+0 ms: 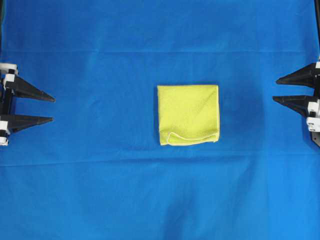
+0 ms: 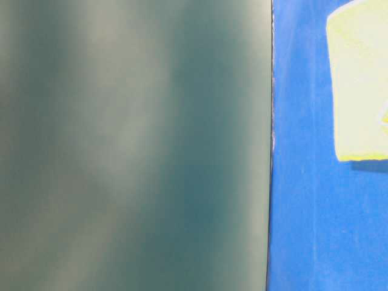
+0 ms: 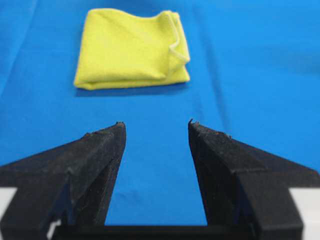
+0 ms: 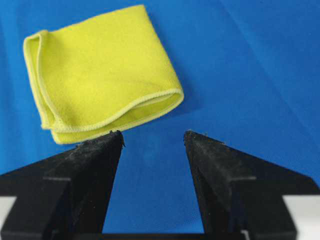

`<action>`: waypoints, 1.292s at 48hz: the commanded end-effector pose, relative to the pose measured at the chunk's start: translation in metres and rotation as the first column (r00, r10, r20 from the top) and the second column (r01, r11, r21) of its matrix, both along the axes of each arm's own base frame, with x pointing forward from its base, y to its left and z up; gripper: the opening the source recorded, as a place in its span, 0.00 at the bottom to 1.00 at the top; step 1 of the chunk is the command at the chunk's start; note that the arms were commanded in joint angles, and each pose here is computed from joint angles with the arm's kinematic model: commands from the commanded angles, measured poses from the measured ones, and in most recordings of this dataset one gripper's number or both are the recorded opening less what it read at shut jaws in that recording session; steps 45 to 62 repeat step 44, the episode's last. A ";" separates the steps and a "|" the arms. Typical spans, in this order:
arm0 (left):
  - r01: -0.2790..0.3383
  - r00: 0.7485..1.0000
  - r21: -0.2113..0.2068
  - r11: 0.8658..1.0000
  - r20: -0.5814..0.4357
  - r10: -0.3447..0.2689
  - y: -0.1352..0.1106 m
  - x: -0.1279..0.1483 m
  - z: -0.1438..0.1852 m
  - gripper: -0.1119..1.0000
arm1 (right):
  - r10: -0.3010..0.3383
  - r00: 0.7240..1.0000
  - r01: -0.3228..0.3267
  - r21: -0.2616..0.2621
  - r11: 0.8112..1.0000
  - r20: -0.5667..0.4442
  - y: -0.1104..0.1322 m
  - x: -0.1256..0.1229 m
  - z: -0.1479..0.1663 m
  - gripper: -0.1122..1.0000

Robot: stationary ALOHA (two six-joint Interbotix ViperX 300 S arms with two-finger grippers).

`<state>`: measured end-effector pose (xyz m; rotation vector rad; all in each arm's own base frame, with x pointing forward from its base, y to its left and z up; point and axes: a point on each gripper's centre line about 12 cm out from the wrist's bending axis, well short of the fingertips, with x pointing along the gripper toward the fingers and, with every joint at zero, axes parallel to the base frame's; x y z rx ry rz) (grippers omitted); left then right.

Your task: Fold the yellow towel.

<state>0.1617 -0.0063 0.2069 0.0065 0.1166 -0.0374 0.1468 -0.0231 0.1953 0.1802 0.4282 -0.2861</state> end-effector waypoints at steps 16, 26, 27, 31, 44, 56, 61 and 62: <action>-0.005 1.000 -0.005 1.000 0.003 0.005 0.001 0.002 0.005 0.56 | 0.004 1.000 -0.004 -0.001 1.000 0.002 0.001 0.002 0.003 0.62; -0.005 1.000 -0.008 1.000 -0.006 0.005 0.001 0.002 0.004 0.56 | 0.004 1.000 -0.004 -0.001 1.000 0.002 0.001 0.002 0.003 0.62; -0.005 1.000 -0.008 1.000 -0.006 0.005 0.001 0.002 0.004 0.56 | 0.003 1.000 -0.003 -0.001 1.000 0.001 0.000 0.002 0.003 0.62; -0.005 1.000 -0.006 1.000 -0.008 0.005 0.001 0.002 0.003 0.56 | 0.003 1.000 -0.003 -0.001 1.000 0.003 0.000 0.003 0.003 0.62; -0.003 1.000 0.009 1.000 0.000 0.003 0.001 0.001 0.005 0.56 | 0.003 1.000 -0.003 -0.003 1.000 0.003 0.000 0.003 0.003 0.62; -0.003 1.000 0.009 1.000 0.000 0.003 0.001 0.001 0.005 0.56 | 0.003 1.000 -0.003 -0.003 1.000 0.003 0.000 0.003 0.003 0.62; -0.003 1.000 0.009 1.000 0.000 0.003 0.001 0.001 0.005 0.56 | 0.003 1.000 -0.003 -0.003 1.000 0.003 0.000 0.003 0.003 0.62; -0.003 1.000 0.009 1.000 0.000 0.003 0.001 0.001 0.005 0.56 | 0.003 1.000 -0.003 -0.003 1.000 0.003 0.000 0.003 0.003 0.62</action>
